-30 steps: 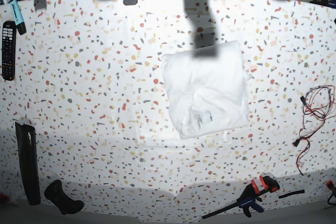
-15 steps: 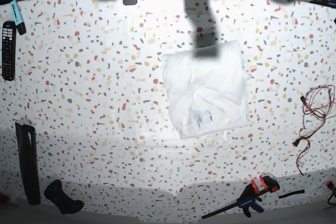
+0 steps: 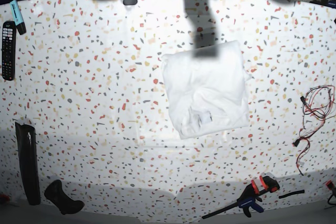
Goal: Fold the T-shirt properly
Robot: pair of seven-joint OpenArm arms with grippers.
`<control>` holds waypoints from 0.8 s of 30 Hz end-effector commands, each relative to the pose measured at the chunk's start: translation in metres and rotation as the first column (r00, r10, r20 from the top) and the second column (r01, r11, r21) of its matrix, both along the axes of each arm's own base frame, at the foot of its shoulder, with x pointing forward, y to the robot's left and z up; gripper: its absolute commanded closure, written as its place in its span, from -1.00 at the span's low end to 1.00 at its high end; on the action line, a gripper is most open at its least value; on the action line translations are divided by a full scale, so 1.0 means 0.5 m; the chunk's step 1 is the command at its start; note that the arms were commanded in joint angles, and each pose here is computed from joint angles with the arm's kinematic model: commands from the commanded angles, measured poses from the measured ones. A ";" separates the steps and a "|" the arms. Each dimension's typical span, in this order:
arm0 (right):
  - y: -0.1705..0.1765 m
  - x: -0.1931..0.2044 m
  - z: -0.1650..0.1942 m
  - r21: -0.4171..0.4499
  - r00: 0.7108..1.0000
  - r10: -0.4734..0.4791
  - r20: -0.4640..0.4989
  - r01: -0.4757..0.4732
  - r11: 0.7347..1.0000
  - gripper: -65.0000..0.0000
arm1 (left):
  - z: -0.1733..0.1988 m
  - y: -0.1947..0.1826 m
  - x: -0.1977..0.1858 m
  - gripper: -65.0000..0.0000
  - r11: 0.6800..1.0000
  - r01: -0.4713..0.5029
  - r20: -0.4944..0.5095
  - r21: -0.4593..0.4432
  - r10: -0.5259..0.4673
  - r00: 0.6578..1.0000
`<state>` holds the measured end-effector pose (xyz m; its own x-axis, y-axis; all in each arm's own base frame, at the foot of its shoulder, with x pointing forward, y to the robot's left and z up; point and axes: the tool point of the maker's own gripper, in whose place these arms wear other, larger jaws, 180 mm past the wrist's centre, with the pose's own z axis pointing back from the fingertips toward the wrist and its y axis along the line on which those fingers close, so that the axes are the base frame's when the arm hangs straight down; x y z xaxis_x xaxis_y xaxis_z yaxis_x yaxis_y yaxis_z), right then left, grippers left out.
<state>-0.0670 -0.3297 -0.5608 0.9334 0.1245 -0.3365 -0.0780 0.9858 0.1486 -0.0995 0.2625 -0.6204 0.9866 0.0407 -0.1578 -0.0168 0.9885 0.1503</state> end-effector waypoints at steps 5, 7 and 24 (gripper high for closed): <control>-0.009 0.025 -0.025 -0.085 0.983 0.182 0.005 -0.181 0.980 0.60 | -0.018 -0.105 -0.002 0.33 0.998 0.002 0.011 -0.069 -0.001 1.000; 0.011 0.026 -0.038 -0.076 0.972 0.233 0.019 -0.231 0.970 0.60 | -0.024 -0.148 -0.001 0.33 0.994 0.045 0.017 -0.095 -0.044 0.999; 0.140 0.015 -0.083 0.025 0.927 0.372 0.052 -0.374 0.927 0.60 | -0.033 -0.210 0.024 0.33 0.995 0.048 0.057 -0.085 -0.043 0.997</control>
